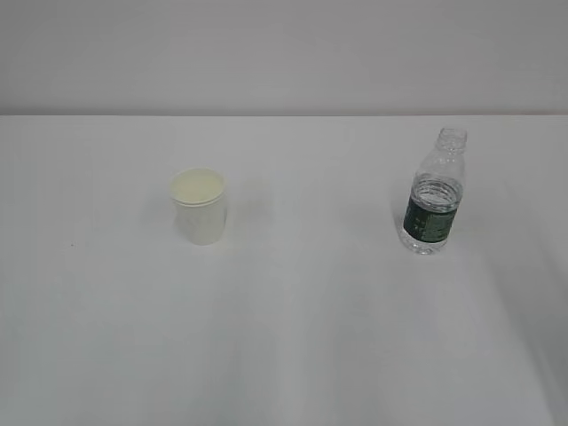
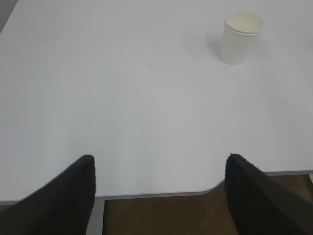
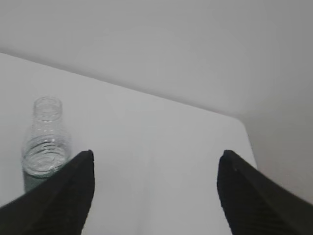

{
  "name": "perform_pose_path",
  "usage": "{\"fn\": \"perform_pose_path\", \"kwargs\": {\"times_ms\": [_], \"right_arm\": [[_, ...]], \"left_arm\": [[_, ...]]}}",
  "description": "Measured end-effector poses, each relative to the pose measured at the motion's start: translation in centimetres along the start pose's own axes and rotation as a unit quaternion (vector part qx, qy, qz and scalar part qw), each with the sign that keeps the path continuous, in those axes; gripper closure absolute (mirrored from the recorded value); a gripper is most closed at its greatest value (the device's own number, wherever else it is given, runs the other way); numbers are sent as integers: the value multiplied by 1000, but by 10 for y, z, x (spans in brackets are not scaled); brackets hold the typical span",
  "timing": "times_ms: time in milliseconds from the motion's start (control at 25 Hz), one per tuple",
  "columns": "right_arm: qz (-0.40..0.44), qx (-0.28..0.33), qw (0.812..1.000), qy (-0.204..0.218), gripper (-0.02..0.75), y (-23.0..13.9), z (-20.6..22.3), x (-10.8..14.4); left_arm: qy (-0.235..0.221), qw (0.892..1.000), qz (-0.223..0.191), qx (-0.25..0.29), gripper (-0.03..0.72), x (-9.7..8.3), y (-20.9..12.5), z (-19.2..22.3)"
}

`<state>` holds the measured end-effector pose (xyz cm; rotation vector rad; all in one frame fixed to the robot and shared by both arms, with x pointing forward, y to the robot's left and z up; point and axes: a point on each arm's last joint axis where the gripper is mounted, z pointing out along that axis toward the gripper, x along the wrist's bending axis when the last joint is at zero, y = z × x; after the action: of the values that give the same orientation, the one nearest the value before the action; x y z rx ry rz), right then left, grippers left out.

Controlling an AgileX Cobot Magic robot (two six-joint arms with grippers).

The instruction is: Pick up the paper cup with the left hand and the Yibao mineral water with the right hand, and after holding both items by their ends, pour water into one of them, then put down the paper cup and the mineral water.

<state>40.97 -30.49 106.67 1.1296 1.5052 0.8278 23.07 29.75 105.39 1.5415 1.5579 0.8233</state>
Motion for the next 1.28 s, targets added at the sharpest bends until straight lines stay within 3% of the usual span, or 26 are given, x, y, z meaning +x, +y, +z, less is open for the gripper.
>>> {"fn": "perform_pose_path", "kwargs": {"times_ms": [280,520,720,800,1000,1280], "right_arm": [[-49,-61,991,-109,146,13,-14,-20],[-40,-117,982,-145,146,24,-30,-27],[14,-187,973,-132,146,35,-50,-26],[52,-203,972,-108,146,37,-54,-23],[86,-192,976,-58,146,30,-51,-14],[80,-157,984,-26,146,4,-44,0]], "left_arm": [[0,1000,0,0,96,0,0,0],[0,1000,0,0,96,0,0,0],[0,1000,0,0,96,0,0,0],[0,1000,0,0,96,0,0,0],[0,1000,0,0,96,0,0,0],[0,1000,0,0,96,0,0,0]]}}
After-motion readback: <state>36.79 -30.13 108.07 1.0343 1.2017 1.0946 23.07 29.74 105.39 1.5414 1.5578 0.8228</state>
